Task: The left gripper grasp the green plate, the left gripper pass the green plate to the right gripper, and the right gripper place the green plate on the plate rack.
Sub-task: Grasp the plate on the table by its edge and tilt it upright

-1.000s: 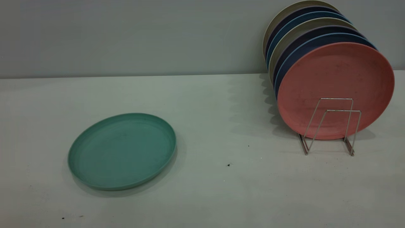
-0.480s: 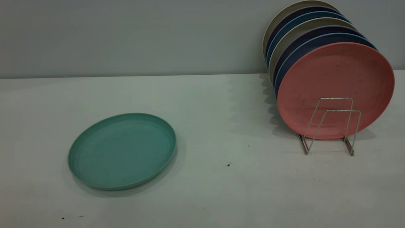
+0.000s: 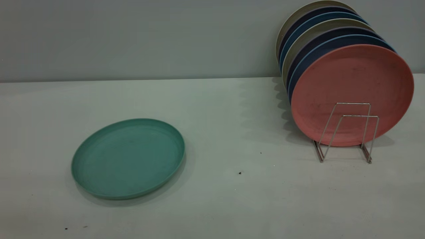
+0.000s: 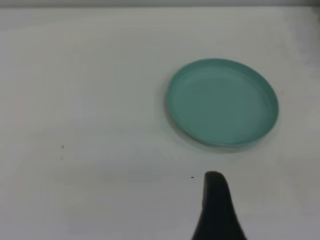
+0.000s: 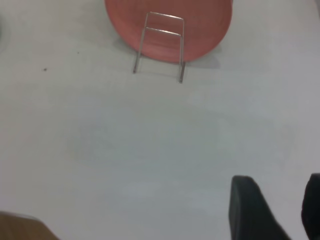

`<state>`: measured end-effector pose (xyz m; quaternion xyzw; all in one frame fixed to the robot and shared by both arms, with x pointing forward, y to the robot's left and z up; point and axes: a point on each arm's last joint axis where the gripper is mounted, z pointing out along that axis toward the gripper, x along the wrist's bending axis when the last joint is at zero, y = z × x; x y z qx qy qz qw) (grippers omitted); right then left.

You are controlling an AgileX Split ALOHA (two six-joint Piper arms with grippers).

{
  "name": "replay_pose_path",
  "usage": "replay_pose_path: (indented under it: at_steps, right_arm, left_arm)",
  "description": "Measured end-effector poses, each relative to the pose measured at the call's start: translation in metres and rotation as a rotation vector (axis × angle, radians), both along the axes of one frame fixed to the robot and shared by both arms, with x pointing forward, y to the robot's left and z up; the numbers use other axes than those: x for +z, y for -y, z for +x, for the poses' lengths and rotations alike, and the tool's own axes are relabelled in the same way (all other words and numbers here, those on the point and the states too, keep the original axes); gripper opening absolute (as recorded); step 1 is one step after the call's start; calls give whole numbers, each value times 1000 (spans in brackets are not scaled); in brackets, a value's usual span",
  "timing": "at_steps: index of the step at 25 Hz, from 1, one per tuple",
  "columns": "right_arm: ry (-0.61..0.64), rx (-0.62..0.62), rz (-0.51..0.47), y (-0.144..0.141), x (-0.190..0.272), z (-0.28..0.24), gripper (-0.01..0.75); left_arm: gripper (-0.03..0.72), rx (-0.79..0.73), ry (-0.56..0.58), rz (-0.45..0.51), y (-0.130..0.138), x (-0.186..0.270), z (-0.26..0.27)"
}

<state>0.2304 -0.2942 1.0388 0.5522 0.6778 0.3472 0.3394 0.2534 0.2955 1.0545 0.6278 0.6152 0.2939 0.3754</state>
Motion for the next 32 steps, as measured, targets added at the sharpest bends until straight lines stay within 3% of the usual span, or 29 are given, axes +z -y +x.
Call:
replay_pose_path:
  at_steps: [6, 12, 18, 24, 32]
  right_arm:
    - [-29, 29, -6, -3, 6, 10, 276]
    - [-18, 158, 29, -16, 21, 41, 311]
    - [-54, 240, 48, -24, 22, 78, 379]
    - [-87, 280, 54, -29, 18, 104, 387]
    - [-121, 301, 57, -31, 12, 123, 387]
  left_arm:
    - [539, -12, -157, -74, 9, -1, 51]
    - [539, -10, -333, -158, 18, -20, 103]
    - [539, -10, -417, -210, 26, -50, 153]
    - [539, -22, -552, -223, 32, -98, 197]
    - [539, -56, -621, -286, 41, -135, 266]
